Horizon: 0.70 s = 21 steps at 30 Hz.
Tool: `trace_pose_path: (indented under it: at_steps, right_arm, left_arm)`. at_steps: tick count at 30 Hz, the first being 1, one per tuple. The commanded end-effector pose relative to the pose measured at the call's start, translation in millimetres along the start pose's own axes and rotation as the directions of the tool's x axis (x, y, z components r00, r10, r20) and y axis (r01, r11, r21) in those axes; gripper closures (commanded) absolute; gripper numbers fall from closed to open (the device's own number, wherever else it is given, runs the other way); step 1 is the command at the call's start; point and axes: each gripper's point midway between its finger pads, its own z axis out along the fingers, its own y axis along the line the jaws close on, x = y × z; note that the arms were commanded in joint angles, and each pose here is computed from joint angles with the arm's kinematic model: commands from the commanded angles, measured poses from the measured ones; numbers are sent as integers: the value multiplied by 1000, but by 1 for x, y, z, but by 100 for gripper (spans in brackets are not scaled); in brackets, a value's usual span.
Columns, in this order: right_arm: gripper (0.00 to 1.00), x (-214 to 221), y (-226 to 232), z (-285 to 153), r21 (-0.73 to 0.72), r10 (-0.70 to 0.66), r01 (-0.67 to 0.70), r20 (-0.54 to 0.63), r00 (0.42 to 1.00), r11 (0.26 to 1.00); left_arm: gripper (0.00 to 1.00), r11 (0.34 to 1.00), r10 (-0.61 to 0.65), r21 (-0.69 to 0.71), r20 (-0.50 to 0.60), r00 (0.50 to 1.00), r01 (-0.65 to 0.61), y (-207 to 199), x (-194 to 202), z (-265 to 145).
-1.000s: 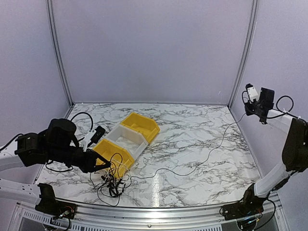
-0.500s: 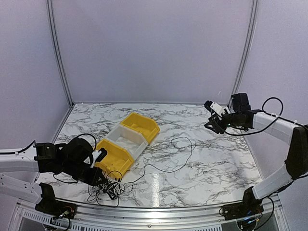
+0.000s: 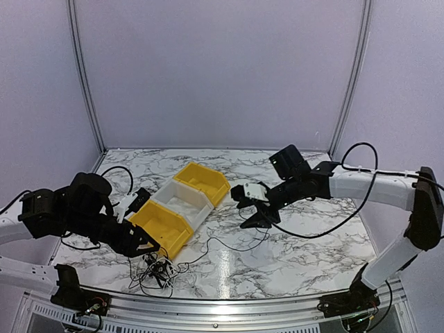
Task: Untangle the cables
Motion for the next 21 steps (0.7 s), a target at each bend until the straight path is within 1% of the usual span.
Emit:
trace_pose_path:
  at_steps: [1, 4, 10, 14, 15, 16, 17, 19, 20, 21]
  right_arm:
    - [35, -2, 42, 44, -163, -7, 6, -2, 1000, 987]
    - [34, 0, 38, 66, -173, 97, -96, -1, 995, 980]
    - [33, 16, 47, 90, -232, 113, -122, -51, 992, 965]
    - [33, 28, 52, 99, -243, 128, -146, -90, 988, 959]
    - [33, 30, 54, 100, -249, 130, -151, -95, 987, 957]
    - [36, 30, 56, 100, -254, 133, -154, -99, 986, 955]
    - [46, 30, 56, 101, -252, 138, -159, -100, 985, 954]
    - [74, 29, 46, 101, -200, 166, -186, -116, 979, 962]
    - [84, 28, 38, 99, -162, 173, -191, -119, 978, 968]
    - [91, 24, 32, 96, -131, 175, -190, -119, 977, 973]
  left_arm:
    - [36, 996, 91, -28, 44, 995, -89, -9, -26, -2]
    - [36, 993, 116, -50, 106, 988, -111, -7, -43, 12]
    - [36, 995, 93, -40, 183, 979, -87, 10, -37, 50]
    - [37, 993, 106, -66, 187, 977, -95, 21, -27, 68]
    - [37, 992, 113, -68, 178, 977, -102, 22, -23, 71]
    - [37, 991, 122, -67, 167, 978, -113, 21, -20, 75]
    - [37, 991, 129, -66, 153, 980, -120, 20, -16, 79]
    - [37, 989, 144, -56, 115, 983, -138, 19, -5, 87]
    - [37, 988, 150, -52, 95, 984, -145, 18, 1, 90]
    - [38, 987, 154, -53, 75, 985, -151, 19, 7, 94]
